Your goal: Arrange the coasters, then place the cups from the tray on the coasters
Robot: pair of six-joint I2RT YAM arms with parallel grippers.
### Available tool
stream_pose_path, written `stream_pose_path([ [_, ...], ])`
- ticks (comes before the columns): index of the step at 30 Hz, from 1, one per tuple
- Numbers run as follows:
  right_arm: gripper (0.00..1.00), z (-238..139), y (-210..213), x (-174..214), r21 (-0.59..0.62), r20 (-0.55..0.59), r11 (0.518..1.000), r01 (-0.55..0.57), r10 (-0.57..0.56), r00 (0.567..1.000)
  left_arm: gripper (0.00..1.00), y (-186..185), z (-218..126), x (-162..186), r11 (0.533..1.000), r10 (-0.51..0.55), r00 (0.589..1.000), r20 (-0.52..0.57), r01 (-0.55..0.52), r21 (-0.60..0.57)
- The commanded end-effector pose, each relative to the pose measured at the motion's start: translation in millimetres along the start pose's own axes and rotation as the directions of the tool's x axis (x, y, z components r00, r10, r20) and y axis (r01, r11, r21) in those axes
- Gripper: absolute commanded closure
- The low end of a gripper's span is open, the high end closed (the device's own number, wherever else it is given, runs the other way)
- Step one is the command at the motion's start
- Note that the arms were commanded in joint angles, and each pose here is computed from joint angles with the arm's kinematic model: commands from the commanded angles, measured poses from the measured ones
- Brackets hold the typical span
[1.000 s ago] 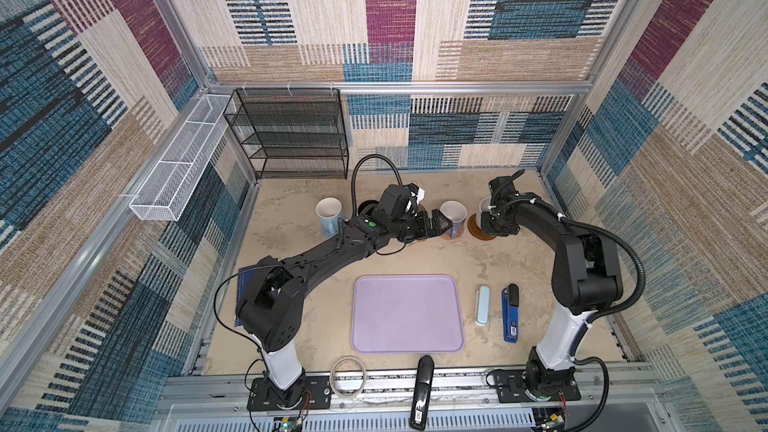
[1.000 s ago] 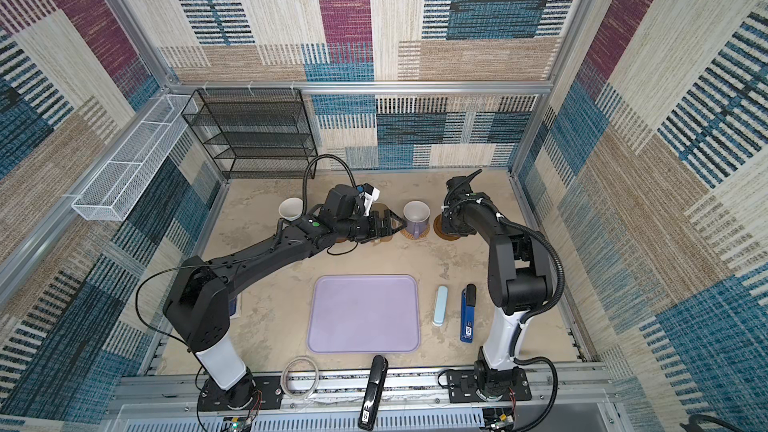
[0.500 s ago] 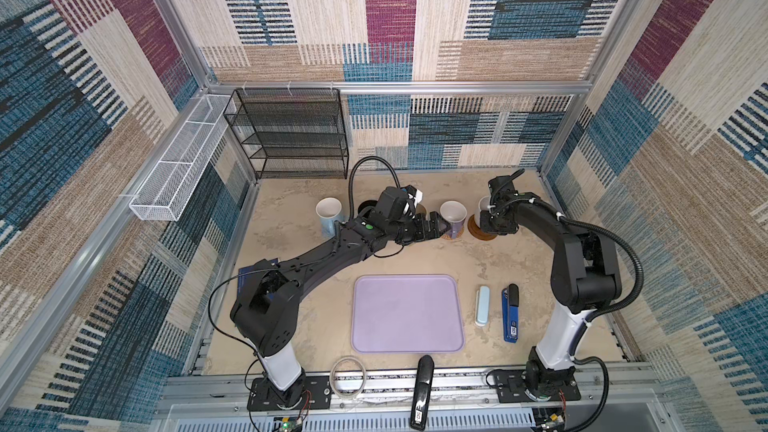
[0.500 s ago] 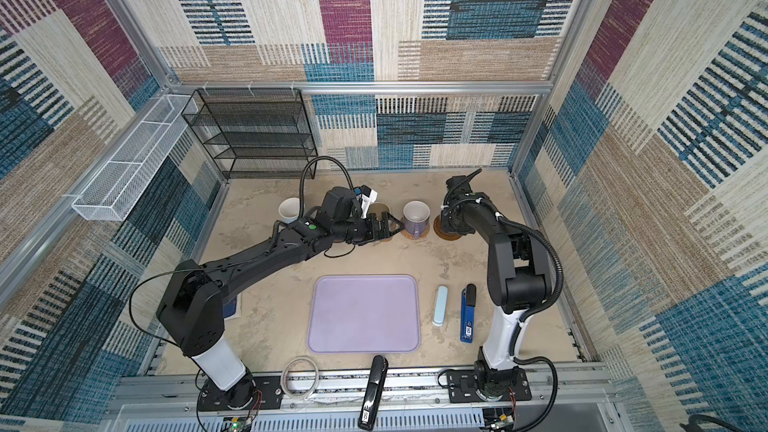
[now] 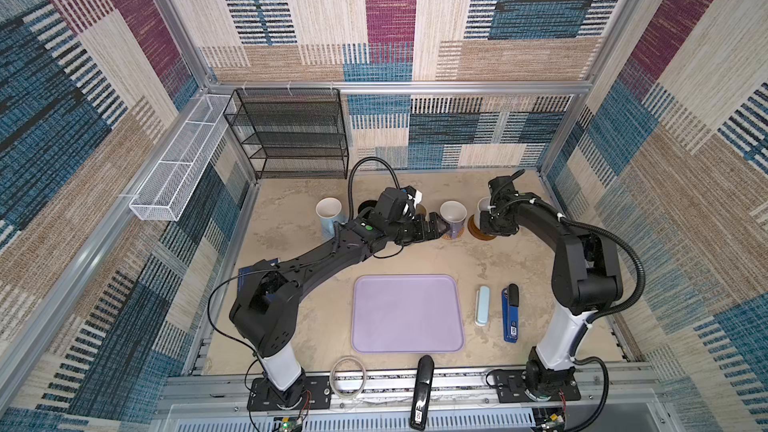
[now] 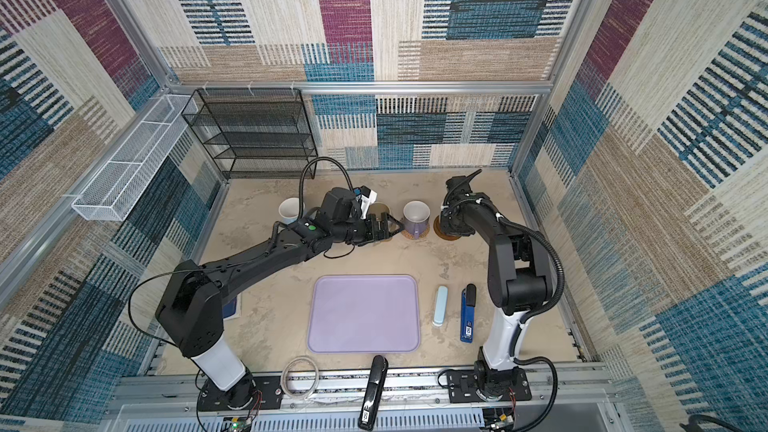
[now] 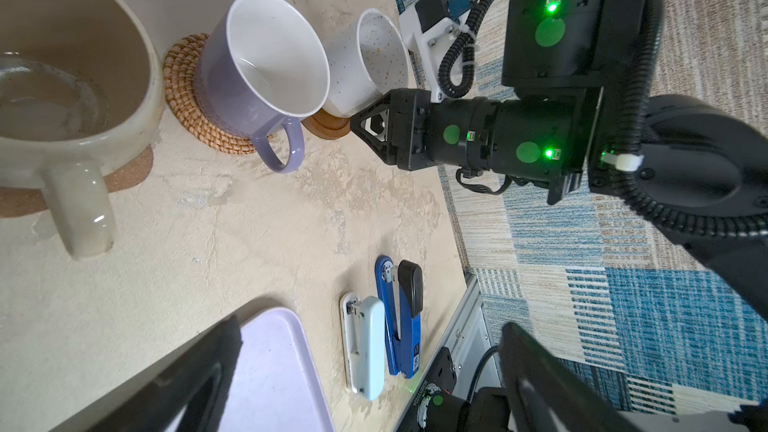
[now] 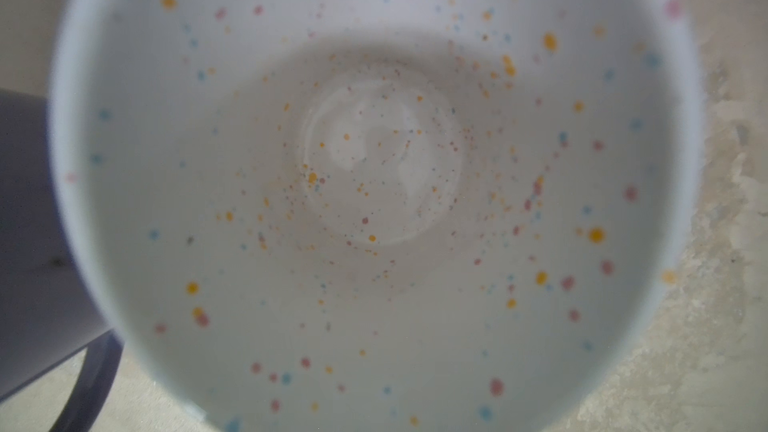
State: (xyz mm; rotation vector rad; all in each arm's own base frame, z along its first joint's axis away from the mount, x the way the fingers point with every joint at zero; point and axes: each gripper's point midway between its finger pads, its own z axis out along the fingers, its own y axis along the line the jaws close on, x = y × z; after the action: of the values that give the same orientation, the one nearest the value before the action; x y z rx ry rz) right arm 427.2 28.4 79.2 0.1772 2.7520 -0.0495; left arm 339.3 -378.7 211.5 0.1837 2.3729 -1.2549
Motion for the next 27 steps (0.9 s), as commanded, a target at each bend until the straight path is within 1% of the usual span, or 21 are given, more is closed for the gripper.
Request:
stream_pose_path([
  [1,0.53,-9.2,-1.0,-5.8,0.005,0.037,1.000,-0.018,0.018,0.999,0.00,-6.0,-4.3,-4.1,1.000,0.016,1.000,0.025,-0.016,0.019],
  [3,0.47,-20.4,-1.5,-8.6,-0.006,0.073,0.999,-0.040,0.040,0.997,0.00,0.5,-10.5,-1.2,0.999,0.032,0.999,0.029,-0.032,-0.012],
  [6,0.41,-49.9,2.5,-13.3,-0.073,0.172,0.995,-0.070,0.082,0.982,0.01,32.1,-40.8,0.8,0.983,0.063,0.995,0.080,-0.049,-0.175],
  [7,0.35,-60.5,5.2,-13.2,-0.108,0.206,0.991,-0.077,0.098,0.974,0.00,42.9,-53.6,1.9,0.974,0.076,0.991,0.107,-0.051,-0.221],
  [8,0.25,-72.6,6.5,-13.6,-0.137,0.243,0.987,-0.085,0.116,0.963,0.00,53.7,-66.6,1.9,0.964,0.085,0.987,0.134,-0.047,-0.264],
  [11,0.16,-101.4,8.5,-10.6,-0.203,0.333,0.976,-0.085,0.150,0.931,0.00,76.2,-101.8,4.5,0.936,0.113,0.978,0.178,-0.045,-0.348],
  [12,0.16,-109.0,9.6,-10.7,-0.224,0.365,0.972,-0.076,0.156,0.918,0.00,80.7,-112.8,5.2,0.925,0.128,0.974,0.188,-0.049,-0.376],
  [13,0.16,-117.2,11.1,-10.8,-0.251,0.407,0.966,-0.065,0.166,0.898,0.00,88.9,-126.0,4.9,0.904,0.148,0.968,0.202,-0.049,-0.424],
  [15,0.16,-131.0,10.5,-10.6,-0.286,0.492,0.957,-0.050,0.191,0.849,0.00,106.1,-150.1,2.0,0.848,0.205,0.951,0.233,-0.054,-0.527],
  [16,0.12,-140.1,10.4,-13.4,-0.303,0.551,0.952,-0.034,0.204,0.809,0.00,119.3,-166.3,-1.1,0.801,0.232,0.938,0.259,-0.033,-0.598],
  [17,0.04,-143.3,4.7,-12.9,-0.303,0.594,0.952,-0.049,0.229,0.772,0.00,130.1,-180.6,-2.8,0.760,0.253,0.928,0.272,-0.017,-0.650],
  [18,0.00,-144.3,0.2,-12.2,-0.310,0.618,0.948,-0.073,0.259,0.742,0.00,138.3,-189.4,-5.5,0.730,0.282,0.919,0.275,-0.020,-0.683],
  [19,0.00,-143.8,-3.8,-12.1,-0.307,0.639,0.948,-0.083,0.271,0.720,0.00,146.6,-198.0,-9.0,0.702,0.308,0.910,0.278,-0.019,-0.712],
  [20,0.00,-141.6,-2.0,-12.0,-0.303,0.652,0.951,-0.058,0.251,0.716,0.00,156.0,-207.5,-10.6,0.666,0.322,0.905,0.279,-0.007,-0.746],
  [22,0.00,-130.5,1.8,-10.1,-0.296,0.648,0.955,-0.028,0.223,0.728,0.00,170.7,-224.6,-15.2,0.599,0.353,0.893,0.280,0.014,-0.801],
  [23,0.00,-124.0,0.7,-12.4,-0.268,0.653,0.963,-0.018,0.196,0.732,0.00,176.4,-230.3,-17.5,0.567,0.381,0.884,0.271,0.008,-0.824],
  [25,0.00,-110.1,-10.1,-16.7,-0.200,0.652,0.978,-0.056,0.176,0.738,0.00,190.7,-242.2,-23.4,0.510,0.400,0.873,0.280,0.042,-0.859],
  [26,0.00,-105.7,-14.4,-19.8,-0.167,0.657,0.984,-0.065,0.160,0.737,0.00,199.9,-245.7,-24.8,0.486,0.399,0.875,0.272,0.050,-0.873],
  [27,0.00,-102.9,-18.4,-23.9,-0.132,0.676,0.989,-0.063,0.137,0.724,0.00,212.1,-250.3,-27.3,0.445,0.408,0.876,0.258,0.056,-0.894],
])
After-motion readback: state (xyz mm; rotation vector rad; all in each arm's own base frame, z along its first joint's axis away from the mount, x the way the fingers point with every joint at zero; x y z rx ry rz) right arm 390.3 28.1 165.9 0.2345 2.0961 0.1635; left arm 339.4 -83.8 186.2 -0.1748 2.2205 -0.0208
